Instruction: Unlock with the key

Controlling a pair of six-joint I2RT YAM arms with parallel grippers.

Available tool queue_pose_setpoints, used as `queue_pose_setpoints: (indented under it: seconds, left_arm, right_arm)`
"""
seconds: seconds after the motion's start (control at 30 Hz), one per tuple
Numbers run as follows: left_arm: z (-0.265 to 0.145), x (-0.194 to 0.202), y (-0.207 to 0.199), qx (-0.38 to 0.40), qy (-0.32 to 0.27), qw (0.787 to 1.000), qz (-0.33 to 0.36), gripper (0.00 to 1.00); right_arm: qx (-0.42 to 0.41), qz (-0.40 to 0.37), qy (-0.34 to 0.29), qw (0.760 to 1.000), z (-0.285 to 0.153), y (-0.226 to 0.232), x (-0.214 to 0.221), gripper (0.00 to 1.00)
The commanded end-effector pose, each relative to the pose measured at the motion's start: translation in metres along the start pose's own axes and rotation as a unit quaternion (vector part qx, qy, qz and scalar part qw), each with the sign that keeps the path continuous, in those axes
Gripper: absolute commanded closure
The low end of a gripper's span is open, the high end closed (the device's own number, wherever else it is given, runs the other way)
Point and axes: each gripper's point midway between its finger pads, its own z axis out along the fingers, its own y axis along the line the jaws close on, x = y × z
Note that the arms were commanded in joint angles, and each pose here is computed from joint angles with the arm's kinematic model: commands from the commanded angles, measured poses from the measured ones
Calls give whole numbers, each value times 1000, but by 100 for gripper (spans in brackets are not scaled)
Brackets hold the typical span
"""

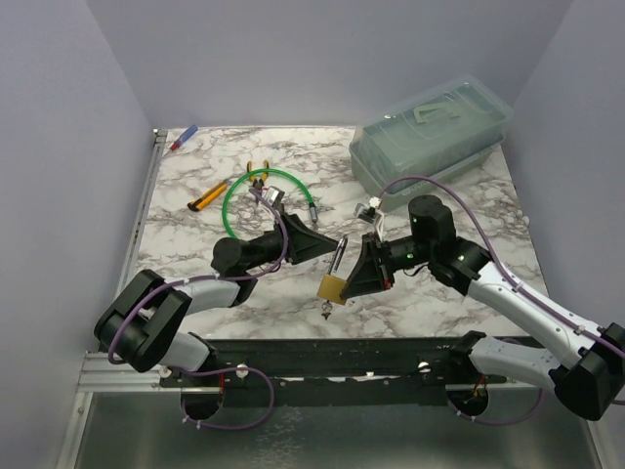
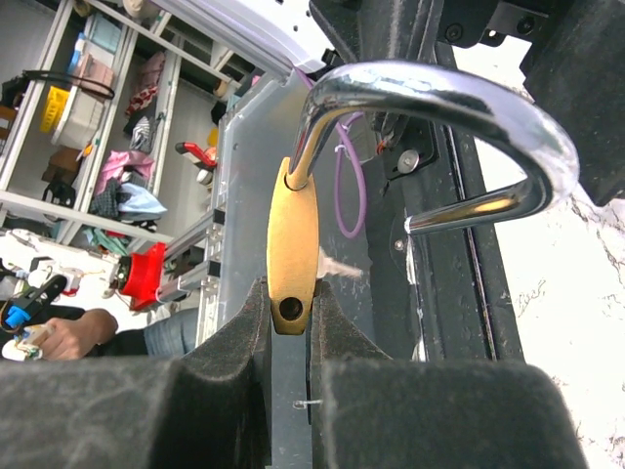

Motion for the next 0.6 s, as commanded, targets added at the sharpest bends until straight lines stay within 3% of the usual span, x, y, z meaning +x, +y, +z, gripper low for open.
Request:
queue_pose_setpoints:
  seconds: [0.0, 0.57]
  left_arm:
    - [7, 0, -19, 47, 14, 998, 31, 48]
    - [11, 11, -8, 46, 35, 998, 14, 77]
  right_arm:
    - [-40, -58, -8, 997, 0, 23, -18, 99]
    - [-9, -34, -5, 999, 7, -1, -13, 99]
